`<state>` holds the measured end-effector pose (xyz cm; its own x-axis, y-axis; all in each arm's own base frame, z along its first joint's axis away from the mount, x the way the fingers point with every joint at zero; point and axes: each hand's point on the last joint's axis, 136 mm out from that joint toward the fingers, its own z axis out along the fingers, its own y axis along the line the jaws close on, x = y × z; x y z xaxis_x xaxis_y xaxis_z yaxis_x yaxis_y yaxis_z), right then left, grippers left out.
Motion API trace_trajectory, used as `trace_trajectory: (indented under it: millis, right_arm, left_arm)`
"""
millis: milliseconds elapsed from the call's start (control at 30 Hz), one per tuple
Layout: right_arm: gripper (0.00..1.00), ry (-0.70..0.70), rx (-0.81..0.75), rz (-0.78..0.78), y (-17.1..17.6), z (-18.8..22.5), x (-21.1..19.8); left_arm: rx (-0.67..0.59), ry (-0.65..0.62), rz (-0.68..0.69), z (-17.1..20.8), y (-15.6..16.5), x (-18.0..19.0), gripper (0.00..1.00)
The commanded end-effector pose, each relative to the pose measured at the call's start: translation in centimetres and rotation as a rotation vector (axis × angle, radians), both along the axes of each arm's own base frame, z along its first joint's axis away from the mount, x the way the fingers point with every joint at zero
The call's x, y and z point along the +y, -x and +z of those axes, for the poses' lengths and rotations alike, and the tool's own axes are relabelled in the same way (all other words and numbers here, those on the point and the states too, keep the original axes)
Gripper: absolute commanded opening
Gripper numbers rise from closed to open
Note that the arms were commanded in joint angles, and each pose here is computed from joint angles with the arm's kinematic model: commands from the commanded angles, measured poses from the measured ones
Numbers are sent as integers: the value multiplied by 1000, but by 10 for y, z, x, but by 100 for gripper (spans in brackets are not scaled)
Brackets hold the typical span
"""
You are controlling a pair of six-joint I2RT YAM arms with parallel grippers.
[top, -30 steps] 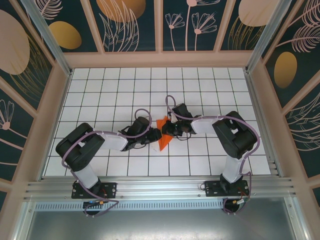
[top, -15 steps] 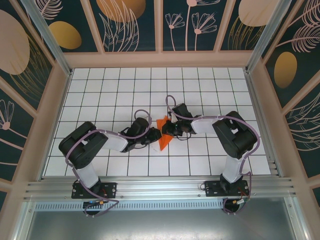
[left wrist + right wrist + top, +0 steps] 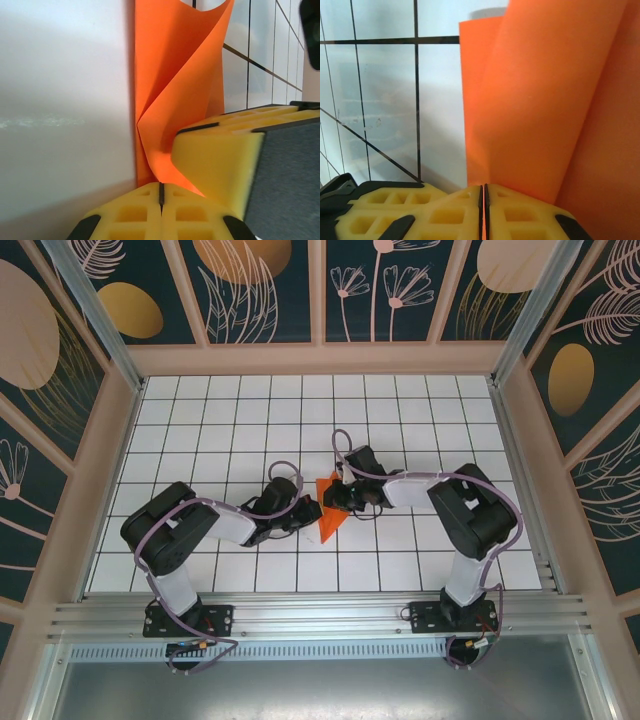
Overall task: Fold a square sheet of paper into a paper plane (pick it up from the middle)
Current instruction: Fourth fold the wing at the center of the table.
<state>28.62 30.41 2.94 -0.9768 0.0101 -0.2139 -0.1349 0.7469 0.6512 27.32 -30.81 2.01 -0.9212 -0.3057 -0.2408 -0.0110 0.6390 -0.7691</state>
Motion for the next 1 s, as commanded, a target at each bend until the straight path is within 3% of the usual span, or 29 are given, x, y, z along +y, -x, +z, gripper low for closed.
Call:
trace_trajectory:
  millis: [0, 300, 967]
  right_arm:
    - [14, -8, -35, -11, 2, 19, -4]
    - [11, 57, -2, -37, 21, 6, -26]
    - [8, 211, 19, 2, 39, -26, -51]
  left_arm:
    - [-21, 21, -15, 0, -1, 2, 0]
    - [-47, 76, -56, 9, 1, -3, 0]
    - [-98, 28, -117, 6, -7, -4, 0]
